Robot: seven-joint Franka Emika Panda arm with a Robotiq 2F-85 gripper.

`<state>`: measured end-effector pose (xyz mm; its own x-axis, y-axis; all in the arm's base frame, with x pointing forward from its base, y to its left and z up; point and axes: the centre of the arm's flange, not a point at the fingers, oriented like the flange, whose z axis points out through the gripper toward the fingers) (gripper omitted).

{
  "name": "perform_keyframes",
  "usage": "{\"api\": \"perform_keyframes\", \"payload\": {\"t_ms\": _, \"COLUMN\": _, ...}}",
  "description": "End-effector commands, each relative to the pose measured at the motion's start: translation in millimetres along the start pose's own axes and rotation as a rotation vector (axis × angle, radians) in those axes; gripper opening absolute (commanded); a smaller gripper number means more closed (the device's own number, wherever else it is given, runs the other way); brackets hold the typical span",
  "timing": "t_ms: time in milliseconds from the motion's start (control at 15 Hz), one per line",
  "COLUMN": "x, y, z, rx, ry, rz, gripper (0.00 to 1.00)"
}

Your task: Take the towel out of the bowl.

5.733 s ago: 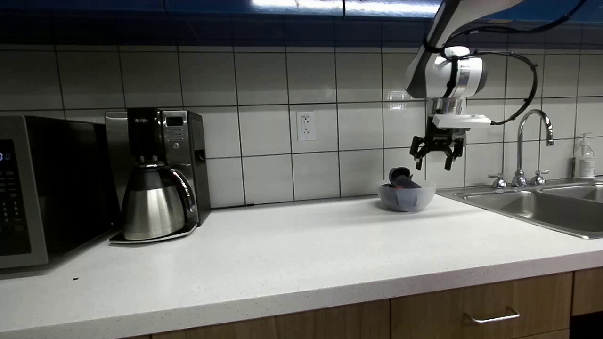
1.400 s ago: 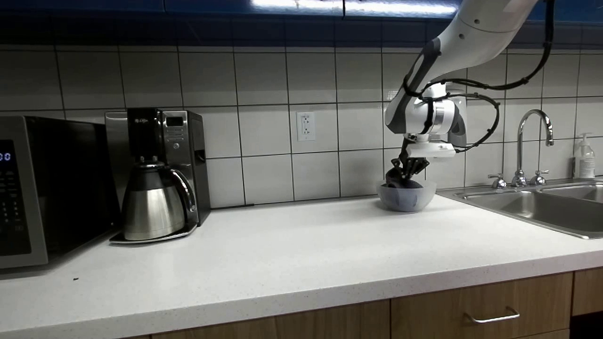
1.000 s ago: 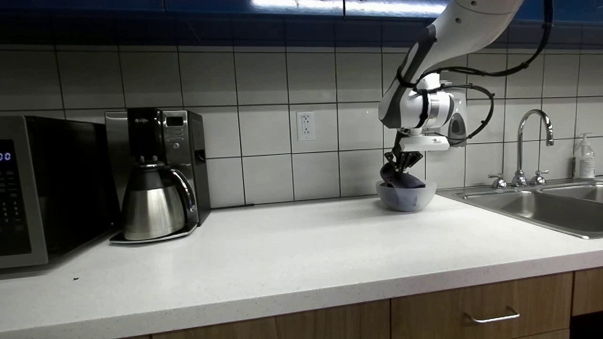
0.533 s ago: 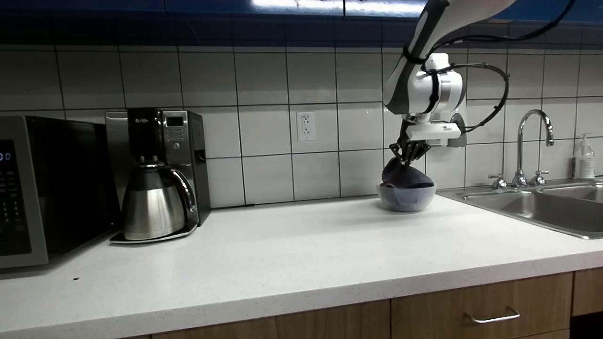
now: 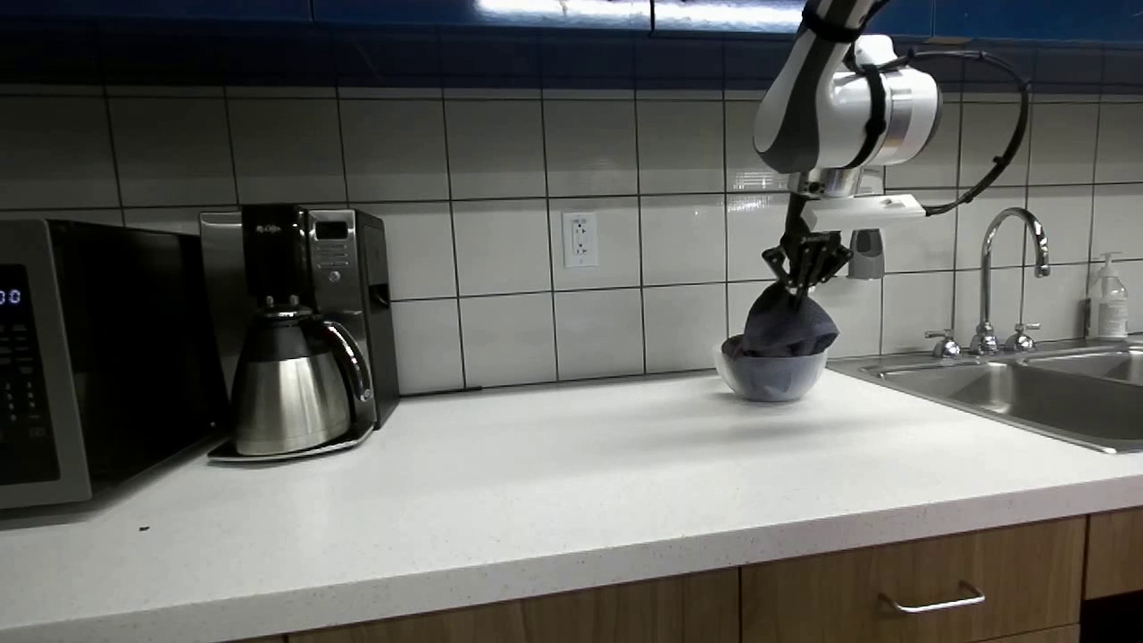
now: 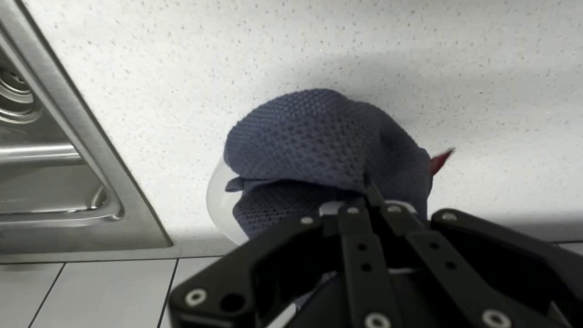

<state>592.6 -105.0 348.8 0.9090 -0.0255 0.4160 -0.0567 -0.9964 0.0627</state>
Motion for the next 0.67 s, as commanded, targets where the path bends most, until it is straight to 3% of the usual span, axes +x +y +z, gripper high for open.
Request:
{"api": "perform_keyframes", "payload": {"t_ms": 0, "x": -32, "y": -10, "z": -42, "rx": -0.028, "ry": 0.004, "rz": 0.013, "gripper": 0.01}}
{"api": "perform_keyframes", "payload": {"t_ms": 600, "x": -69, "y": -31, "z": -92, "rx": -0.068, "ry": 0.028, "rz": 0.008, "gripper": 0.01}}
